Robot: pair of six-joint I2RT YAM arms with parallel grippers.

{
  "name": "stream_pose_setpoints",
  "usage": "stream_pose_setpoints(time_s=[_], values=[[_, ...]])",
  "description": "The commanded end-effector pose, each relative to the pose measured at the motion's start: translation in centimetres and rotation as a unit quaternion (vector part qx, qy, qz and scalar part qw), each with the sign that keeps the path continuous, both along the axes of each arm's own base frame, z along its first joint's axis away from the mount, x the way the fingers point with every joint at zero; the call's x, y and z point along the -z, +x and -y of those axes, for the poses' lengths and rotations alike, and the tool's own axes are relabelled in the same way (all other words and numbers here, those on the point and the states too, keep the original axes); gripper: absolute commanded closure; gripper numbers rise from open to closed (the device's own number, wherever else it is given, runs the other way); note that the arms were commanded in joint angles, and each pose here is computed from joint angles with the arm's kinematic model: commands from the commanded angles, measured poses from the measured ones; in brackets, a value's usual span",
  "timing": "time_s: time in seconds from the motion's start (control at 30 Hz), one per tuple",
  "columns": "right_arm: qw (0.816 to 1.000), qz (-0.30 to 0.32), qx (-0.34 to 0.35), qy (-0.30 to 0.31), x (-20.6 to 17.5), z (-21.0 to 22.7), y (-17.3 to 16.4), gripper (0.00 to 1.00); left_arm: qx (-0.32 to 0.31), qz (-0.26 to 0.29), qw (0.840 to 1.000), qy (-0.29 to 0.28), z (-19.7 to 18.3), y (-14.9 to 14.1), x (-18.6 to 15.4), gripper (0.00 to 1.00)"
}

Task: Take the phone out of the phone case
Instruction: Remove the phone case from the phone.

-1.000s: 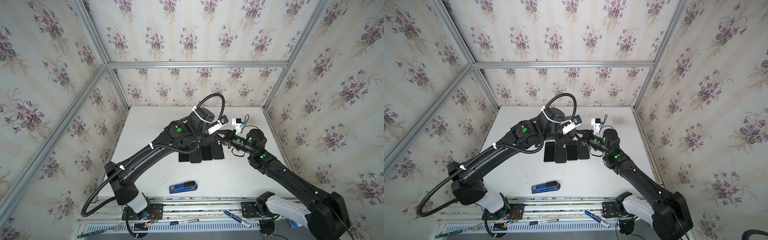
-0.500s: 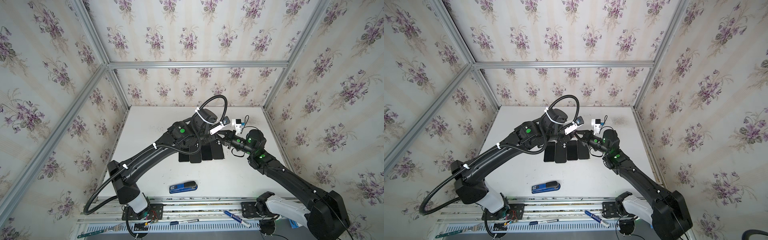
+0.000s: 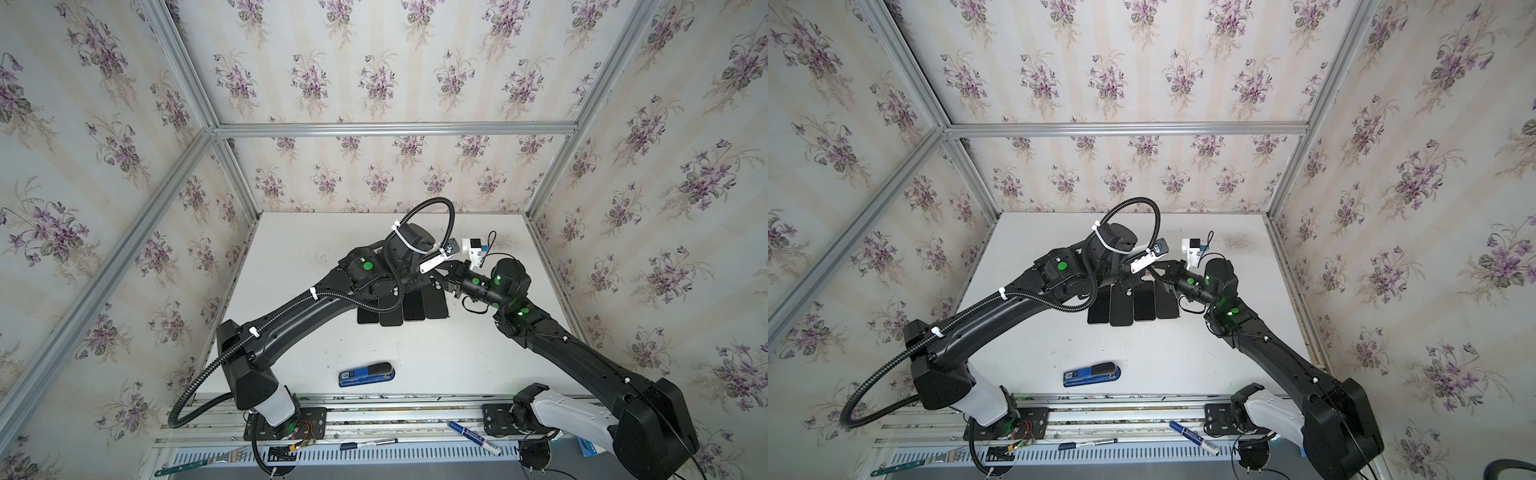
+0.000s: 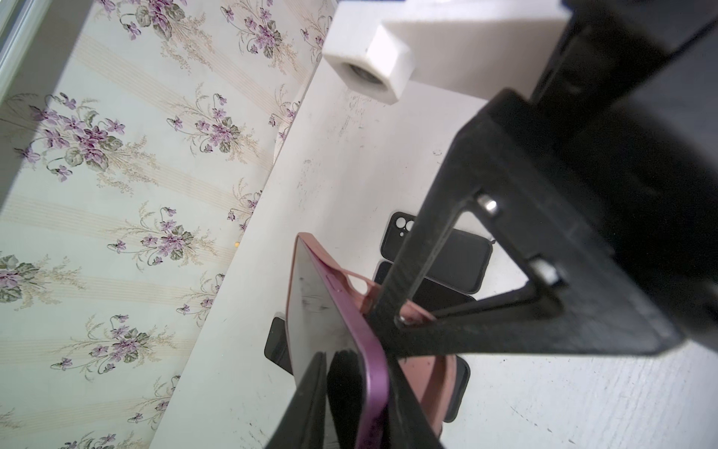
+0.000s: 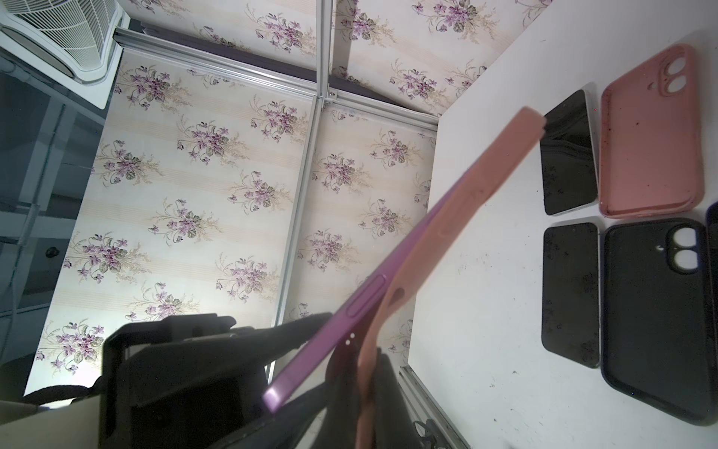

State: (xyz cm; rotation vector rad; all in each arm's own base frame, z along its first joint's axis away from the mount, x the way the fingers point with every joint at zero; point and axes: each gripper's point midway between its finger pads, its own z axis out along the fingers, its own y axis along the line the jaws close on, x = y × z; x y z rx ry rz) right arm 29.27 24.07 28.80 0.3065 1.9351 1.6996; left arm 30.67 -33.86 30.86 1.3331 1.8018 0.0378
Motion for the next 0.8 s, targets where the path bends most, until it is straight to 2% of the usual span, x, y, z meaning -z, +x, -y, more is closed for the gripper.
stream_pose_setpoints(time_s=[0.0, 0.27, 0.5, 0.77], values=[[0.998, 0.049, -0.010, 0.024, -2.6, -0.2, -0.3, 1.00, -0.007, 0.025, 1.000, -0.015, 0.1, 0.6, -1.3, 0.79], [0.999, 0.025, -0.011, 0.020, -1.2, -0.2, -0.4, 1.00, -0.013, 0.038, 0.999, -0.022, -0.2, 0.8, -1.7, 0.86], [0.999, -0.046, -0.005, -0.025, 2.9, 0.2, -0.7, 1.00, -0.023, 0.072, 0.996, -0.053, -0.8, 0.9, -4.3, 0.88], [0.992, -0.112, 0.015, -0.055, 6.7, 1.3, -0.9, 1.00, -0.030, 0.096, 0.993, -0.062, -1.5, 0.8, -5.7, 0.89]])
